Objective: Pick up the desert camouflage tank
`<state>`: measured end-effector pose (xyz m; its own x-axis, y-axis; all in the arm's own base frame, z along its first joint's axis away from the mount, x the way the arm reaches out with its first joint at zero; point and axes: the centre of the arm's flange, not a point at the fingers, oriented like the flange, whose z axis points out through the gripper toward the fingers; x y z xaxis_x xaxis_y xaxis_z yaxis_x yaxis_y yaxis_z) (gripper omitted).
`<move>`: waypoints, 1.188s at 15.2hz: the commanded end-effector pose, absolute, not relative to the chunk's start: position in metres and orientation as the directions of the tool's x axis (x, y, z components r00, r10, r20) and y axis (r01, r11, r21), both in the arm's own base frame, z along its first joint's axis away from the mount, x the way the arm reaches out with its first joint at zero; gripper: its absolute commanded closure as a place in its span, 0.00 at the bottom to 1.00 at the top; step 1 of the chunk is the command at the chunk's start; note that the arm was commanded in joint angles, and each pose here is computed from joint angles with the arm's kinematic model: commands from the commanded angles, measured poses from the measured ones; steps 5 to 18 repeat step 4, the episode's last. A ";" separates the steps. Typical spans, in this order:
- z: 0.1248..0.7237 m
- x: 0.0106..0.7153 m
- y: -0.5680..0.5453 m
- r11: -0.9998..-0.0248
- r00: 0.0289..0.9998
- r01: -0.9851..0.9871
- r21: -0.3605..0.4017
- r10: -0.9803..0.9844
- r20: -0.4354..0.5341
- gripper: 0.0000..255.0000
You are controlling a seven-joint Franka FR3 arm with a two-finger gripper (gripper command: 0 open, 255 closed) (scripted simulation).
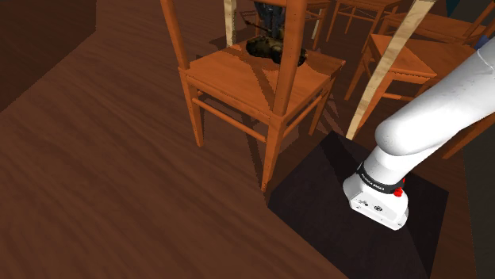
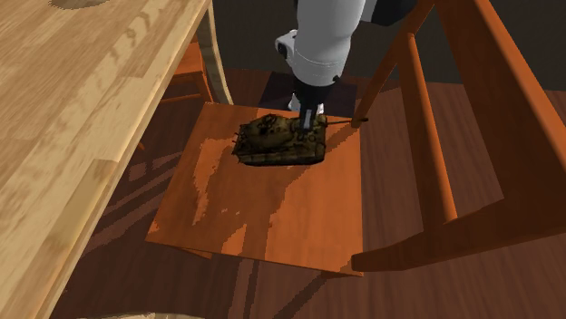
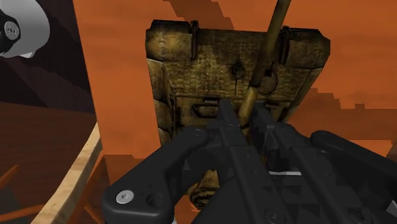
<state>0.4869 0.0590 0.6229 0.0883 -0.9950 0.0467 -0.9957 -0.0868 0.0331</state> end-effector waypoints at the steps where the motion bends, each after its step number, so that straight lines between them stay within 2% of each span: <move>1: 0.634 0.488 0.058 -0.087 0.088 -0.996 0.031 -0.995 0.048 1.00; 18: 0.640 0.488 0.058 -0.087 0.088 -0.996 0.031 -0.995 0.048 1.00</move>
